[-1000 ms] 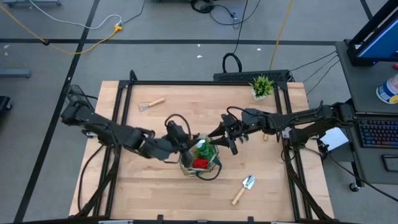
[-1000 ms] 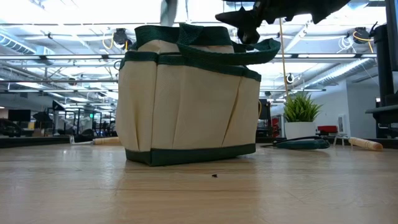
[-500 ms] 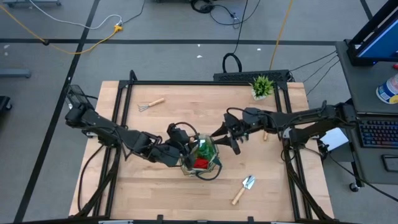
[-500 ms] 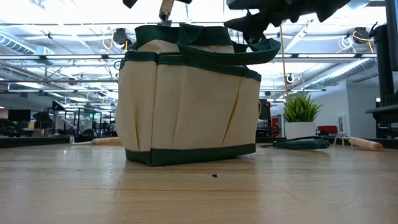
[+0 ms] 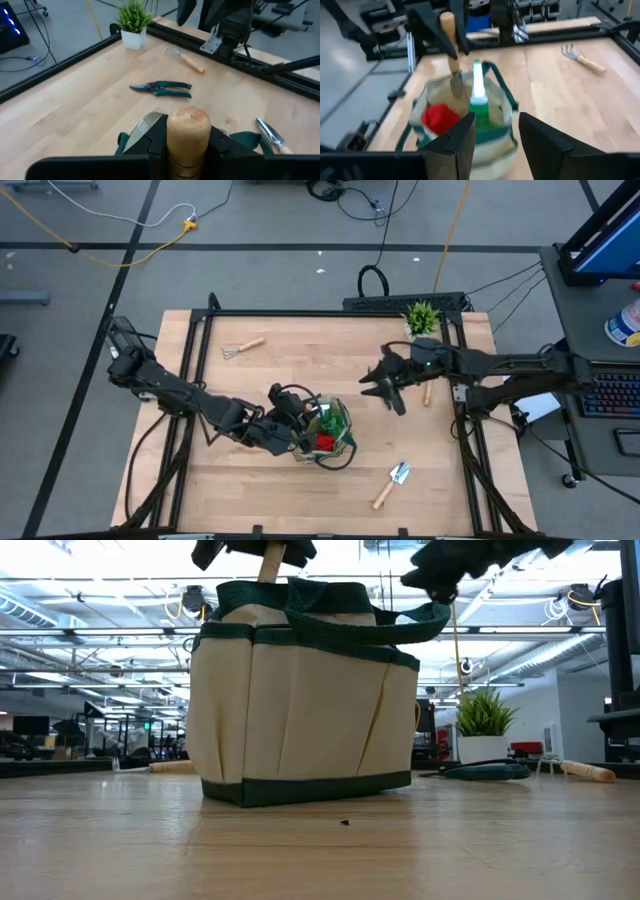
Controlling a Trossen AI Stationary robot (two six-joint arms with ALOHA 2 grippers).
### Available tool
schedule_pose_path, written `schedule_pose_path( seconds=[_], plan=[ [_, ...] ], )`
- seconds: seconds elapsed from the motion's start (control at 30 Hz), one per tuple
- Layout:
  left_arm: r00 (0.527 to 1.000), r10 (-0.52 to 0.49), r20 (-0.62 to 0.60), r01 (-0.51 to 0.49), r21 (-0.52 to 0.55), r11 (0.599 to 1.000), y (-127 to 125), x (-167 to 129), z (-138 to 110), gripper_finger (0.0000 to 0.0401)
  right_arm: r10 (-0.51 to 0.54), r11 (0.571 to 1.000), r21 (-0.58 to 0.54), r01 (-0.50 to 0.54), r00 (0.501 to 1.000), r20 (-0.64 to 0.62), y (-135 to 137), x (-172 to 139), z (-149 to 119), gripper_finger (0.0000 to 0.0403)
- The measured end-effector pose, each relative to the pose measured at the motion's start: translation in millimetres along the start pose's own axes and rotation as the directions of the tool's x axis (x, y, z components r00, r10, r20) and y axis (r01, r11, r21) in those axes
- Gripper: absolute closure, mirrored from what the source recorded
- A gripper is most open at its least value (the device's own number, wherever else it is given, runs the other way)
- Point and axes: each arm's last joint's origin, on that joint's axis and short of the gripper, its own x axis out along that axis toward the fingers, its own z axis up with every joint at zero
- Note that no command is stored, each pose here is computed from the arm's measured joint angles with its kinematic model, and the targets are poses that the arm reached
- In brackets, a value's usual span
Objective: Pick & Place Garden tools in Gardening bag
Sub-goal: Put the left brown trowel into the gardening bag
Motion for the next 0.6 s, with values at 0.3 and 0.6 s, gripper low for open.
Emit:
schedule_pose_path(
  seconds=[0.3,0.6],
  plan=[
    [1.0,0.004,-0.007,-0.004,-0.005,1.0,3,3,-9,0.0345,-0.009,0.999,-0.034,0.006,0.997,-0.078,9,-38,-8,0.0266],
    [1.0,-0.01,0.013,0.011,-0.06,0.998,6,8,-23,0.0345,-0.007,0.998,-0.064,0.004,0.999,-0.052,18,-70,-10,0.0269]
  ],
)
